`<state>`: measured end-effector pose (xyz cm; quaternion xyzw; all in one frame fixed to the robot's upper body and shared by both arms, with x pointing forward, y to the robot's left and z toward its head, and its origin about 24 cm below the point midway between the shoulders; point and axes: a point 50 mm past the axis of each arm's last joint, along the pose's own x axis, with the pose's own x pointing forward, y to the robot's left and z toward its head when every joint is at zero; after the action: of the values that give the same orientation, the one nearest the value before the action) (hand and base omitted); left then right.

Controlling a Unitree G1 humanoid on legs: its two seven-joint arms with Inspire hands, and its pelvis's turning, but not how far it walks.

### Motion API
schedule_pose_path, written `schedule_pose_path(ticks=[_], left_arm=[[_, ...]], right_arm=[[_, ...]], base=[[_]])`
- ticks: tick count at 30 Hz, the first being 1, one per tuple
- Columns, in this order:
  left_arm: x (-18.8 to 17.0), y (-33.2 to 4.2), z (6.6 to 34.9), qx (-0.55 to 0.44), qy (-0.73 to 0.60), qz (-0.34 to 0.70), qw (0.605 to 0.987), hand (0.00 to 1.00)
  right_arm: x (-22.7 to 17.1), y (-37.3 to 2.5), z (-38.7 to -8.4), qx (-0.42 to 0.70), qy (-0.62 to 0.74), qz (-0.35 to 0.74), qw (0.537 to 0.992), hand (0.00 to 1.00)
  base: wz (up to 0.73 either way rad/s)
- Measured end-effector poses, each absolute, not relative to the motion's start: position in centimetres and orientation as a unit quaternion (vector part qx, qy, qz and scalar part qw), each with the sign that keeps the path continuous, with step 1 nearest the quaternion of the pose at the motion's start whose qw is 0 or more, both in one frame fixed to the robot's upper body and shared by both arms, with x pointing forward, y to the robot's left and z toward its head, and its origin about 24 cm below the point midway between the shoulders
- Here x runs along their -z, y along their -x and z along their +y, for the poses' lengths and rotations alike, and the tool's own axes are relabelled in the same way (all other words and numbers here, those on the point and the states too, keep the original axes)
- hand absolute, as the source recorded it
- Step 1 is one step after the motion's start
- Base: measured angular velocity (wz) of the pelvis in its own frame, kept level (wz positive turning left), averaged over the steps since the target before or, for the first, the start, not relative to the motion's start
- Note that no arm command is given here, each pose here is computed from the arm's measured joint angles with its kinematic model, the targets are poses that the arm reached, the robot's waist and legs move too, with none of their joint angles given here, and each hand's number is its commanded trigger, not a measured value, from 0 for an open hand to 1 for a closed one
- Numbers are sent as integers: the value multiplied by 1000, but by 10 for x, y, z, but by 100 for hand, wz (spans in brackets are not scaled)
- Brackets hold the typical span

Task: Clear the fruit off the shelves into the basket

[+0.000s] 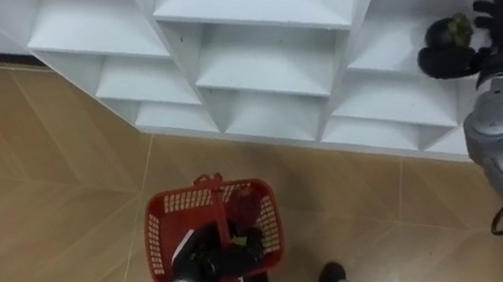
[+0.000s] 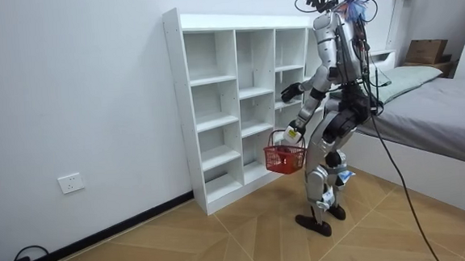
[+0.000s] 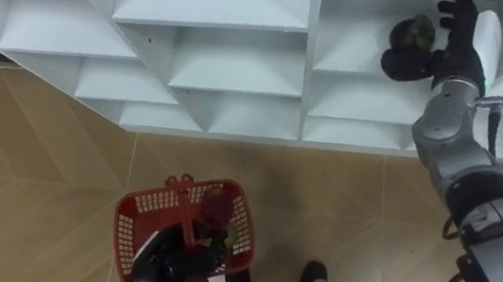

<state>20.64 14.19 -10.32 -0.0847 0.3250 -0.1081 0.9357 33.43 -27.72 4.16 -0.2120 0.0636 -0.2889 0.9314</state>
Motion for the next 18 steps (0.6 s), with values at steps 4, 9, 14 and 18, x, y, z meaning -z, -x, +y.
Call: schedule_pose_path(ticks=[4, 9, 14, 18], left_arm=[[102, -209, 140, 111, 85, 322, 936, 100], [102, -209, 140, 113, 85, 322, 936, 100], [101, -210, 140, 113, 85, 321, 936, 100], [102, -209, 140, 113, 85, 323, 936, 100]], right_arm=[[-46, -338, -278, 291, 211, 65, 931, 100], [-45, -339, -277, 289, 211, 71, 931, 100], [-44, -339, -276, 288, 208, 75, 932, 100], [-43, -339, -276, 289, 194, 78, 934, 100]], base=[[0], [0], [0], [0]])
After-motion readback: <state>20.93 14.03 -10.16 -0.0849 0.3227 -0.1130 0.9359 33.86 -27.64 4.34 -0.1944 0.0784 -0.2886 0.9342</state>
